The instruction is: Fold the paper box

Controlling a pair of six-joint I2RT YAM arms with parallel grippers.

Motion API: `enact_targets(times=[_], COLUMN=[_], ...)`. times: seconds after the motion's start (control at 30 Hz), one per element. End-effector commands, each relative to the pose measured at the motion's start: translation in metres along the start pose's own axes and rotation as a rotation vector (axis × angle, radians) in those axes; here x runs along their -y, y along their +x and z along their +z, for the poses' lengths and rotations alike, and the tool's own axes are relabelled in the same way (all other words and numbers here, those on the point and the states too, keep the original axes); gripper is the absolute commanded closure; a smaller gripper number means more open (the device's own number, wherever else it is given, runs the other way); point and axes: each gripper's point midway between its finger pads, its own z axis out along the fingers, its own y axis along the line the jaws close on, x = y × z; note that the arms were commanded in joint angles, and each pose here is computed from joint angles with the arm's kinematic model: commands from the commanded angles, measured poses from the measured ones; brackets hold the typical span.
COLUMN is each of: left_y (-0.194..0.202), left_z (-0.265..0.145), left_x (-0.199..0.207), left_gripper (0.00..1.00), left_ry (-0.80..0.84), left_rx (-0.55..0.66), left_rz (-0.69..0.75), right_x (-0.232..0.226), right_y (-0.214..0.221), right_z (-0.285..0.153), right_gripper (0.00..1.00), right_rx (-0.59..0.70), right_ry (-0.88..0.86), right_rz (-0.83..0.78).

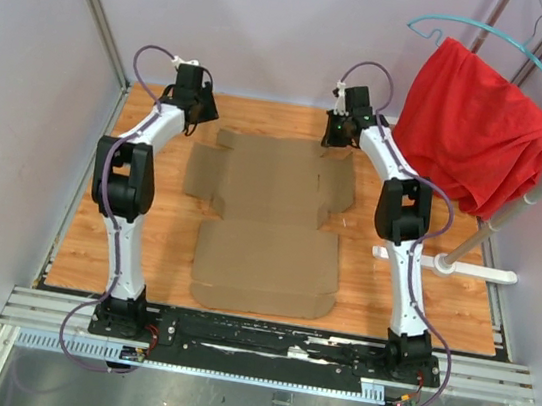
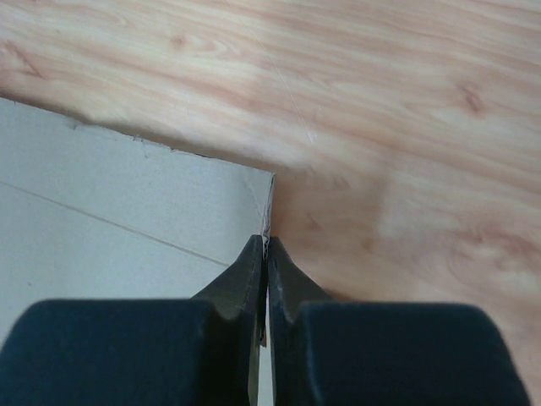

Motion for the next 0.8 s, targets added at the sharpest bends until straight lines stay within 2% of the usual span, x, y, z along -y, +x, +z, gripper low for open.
enact_targets(times=[0.0,0.17,0.4,0.5,0.77], left_y=[-0.042,-0.037,-0.013,-0.006,0.026], left_z=[-0.059,-0.100,-0.132,-0.134,-0.117], left_x=[0.028,0.033,0.025,0.022,0.044], left_gripper=[0.51,0.48,0.47,0.47,0.49], left_ry=[0.124,0.188,0.210,0.208,0.302], left_rx=[0.076,0.076,0.060,0.056,-0.093], left_rz=[-0.042,-0.059,-0.069,-0.072,-0.106], right_x=[-0.014,-0.021,-0.029,-0.030,-0.022], right_y=[-0.031,-0.030,-0.010,-0.001,0.012], right_z=[-0.056,-0.096,-0.132,-0.135,-0.113], right_gripper=[0.99,0.99,0.99,0.99,0.99], right_rx=[0.081,0.112,0.148,0.134,0.040], right_ry=[0.099,0.234,0.296,0.296,0.320], right_rz=[-0.144,-0.217,-0.211,-0.184,-0.147])
